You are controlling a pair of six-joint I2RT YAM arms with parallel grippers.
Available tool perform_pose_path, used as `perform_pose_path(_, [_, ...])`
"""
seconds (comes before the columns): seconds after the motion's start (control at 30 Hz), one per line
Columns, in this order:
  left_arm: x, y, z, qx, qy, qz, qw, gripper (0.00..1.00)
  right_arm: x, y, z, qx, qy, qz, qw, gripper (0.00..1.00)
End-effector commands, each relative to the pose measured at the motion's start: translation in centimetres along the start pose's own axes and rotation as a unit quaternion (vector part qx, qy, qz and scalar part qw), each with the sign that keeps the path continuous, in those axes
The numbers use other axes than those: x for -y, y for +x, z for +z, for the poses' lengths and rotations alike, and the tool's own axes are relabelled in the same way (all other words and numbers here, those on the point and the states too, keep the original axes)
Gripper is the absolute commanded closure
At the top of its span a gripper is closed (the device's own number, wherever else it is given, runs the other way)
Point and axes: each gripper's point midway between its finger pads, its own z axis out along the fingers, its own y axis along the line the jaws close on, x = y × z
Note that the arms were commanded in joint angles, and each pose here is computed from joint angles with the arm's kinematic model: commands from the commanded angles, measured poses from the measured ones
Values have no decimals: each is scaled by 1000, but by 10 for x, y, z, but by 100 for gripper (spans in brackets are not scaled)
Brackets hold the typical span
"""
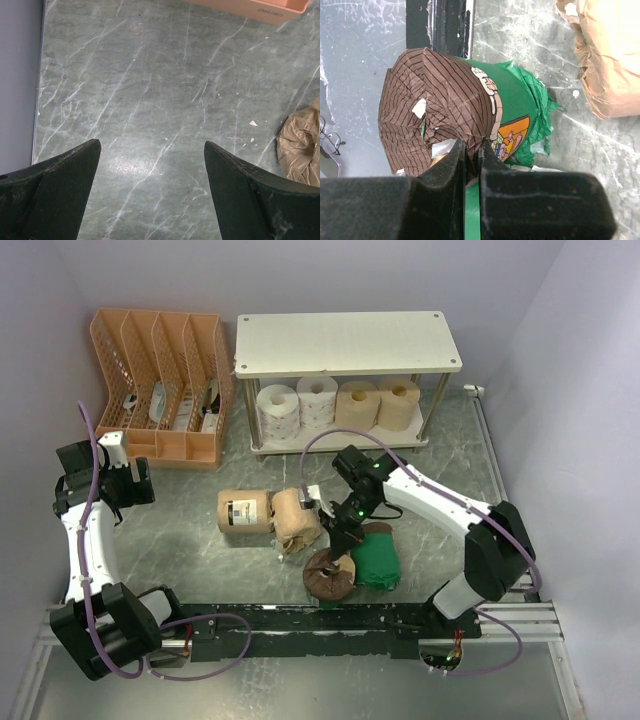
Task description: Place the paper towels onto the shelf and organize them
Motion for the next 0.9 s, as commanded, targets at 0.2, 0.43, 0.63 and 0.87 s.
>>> perform_pose_path(0.2, [-1,-9,-4,10,3,2,1000,4,-29,-49,-62,84,24,-24,996,100])
perform_pose_path(0.43, [-1,-8,-3,8,2,2,1000,4,1,-54,-95,100,71,24,992,100])
perform_pose_path(0.63, [-2,-7,-1,5,3,0,1000,4,30,-86,-178,162,153,33,974,100])
perform_pose_path(0.87, [-2,-5,1,-4,3,-2,1000,4,66,-112,-273,244,251,57,935,100])
